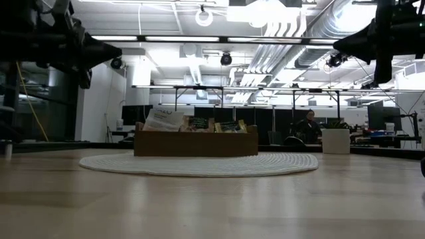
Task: Pick & Place Tea
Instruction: Return to Home Position
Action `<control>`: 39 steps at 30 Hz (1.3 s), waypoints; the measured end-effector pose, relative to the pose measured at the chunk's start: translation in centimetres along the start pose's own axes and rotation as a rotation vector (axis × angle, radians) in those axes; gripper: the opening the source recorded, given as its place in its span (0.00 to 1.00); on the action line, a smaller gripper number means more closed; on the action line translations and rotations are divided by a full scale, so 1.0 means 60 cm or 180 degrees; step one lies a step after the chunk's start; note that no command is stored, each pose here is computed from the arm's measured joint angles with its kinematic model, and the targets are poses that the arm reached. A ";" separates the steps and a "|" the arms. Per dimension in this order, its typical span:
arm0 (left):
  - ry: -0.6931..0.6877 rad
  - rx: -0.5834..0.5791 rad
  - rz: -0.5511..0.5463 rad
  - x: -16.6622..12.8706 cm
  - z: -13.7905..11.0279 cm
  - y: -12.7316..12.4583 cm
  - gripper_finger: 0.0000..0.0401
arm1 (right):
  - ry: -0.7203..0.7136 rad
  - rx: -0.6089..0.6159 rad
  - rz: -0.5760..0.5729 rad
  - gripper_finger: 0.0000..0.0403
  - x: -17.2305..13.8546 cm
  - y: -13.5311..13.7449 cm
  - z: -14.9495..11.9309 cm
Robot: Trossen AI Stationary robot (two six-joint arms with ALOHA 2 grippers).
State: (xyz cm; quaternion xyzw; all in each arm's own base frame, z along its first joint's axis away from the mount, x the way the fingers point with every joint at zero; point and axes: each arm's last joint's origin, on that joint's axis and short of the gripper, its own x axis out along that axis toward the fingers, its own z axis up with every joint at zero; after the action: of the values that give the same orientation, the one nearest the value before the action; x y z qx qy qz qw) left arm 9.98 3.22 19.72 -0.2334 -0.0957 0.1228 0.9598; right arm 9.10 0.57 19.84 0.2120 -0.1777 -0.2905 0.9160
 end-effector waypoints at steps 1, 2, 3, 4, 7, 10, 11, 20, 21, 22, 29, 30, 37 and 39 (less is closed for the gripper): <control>-0.0049 -0.0046 -0.0008 -0.003 -0.005 0.003 0.00 | -0.0021 -0.0016 -0.0014 0.03 -0.001 -0.001 0.002; -0.0100 -0.0087 -0.0031 -0.007 -0.010 0.006 0.00 | -0.0045 -0.0016 -0.0018 0.03 -0.001 -0.002 0.004; -0.0123 -0.0115 -0.0040 -0.011 -0.014 0.008 0.00 | -0.0068 -0.0012 -0.0022 0.03 -0.002 -0.002 0.006; -0.0218 -0.0139 -0.0086 -0.014 -0.013 0.007 0.00 | -0.0090 -0.0010 -0.0016 0.03 -0.003 -0.003 0.008; -0.0192 -0.0106 0.0002 -0.018 -0.016 0.010 0.00 | -0.0124 0.0002 0.0007 0.03 -0.007 -0.007 0.012; -0.0162 -0.0063 0.0006 -0.018 -0.017 0.010 0.00 | -0.0116 -0.0035 0.0050 0.03 -0.009 -0.009 0.013; -0.0170 -0.0060 0.0001 -0.018 -0.017 0.010 0.00 | -0.0092 -0.0085 0.0018 0.03 -0.008 -0.010 0.011; 0.0111 0.0517 0.0287 -0.018 -0.033 0.021 0.00 | 0.0219 -0.0280 -0.0067 0.03 -0.009 -0.016 -0.013; 0.0157 0.0554 0.0328 -0.018 -0.035 0.023 0.00 | 0.0240 -0.0312 -0.0071 0.03 -0.009 -0.017 -0.015; 0.0175 0.0569 0.0363 -0.018 -0.037 0.024 0.00 | 0.0277 -0.0389 -0.0079 0.03 -0.009 -0.018 -0.018; 0.0212 0.0580 0.0402 -0.018 -0.038 0.025 0.00 | 0.0466 -0.0838 -0.0096 0.03 -0.011 -0.023 -0.031; 0.0211 0.0579 0.0402 -0.018 -0.038 0.025 0.00 | 0.0484 -0.0850 -0.0101 0.03 -0.011 -0.024 -0.032; 0.0214 0.0579 0.0402 -0.018 -0.039 0.025 0.00 | 0.0491 -0.0871 -0.0100 0.03 -0.011 -0.024 -0.033; 0.0214 0.0579 0.0401 -0.018 -0.039 0.025 0.00 | 0.0491 -0.0872 -0.0100 0.03 -0.011 -0.024 -0.033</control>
State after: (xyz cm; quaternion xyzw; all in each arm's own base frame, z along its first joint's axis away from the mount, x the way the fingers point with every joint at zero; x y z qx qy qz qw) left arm 9.24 3.24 16.84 -0.1549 -0.0370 0.1832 0.9701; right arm 8.79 0.47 17.33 0.1095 -0.0623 -0.3091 0.9426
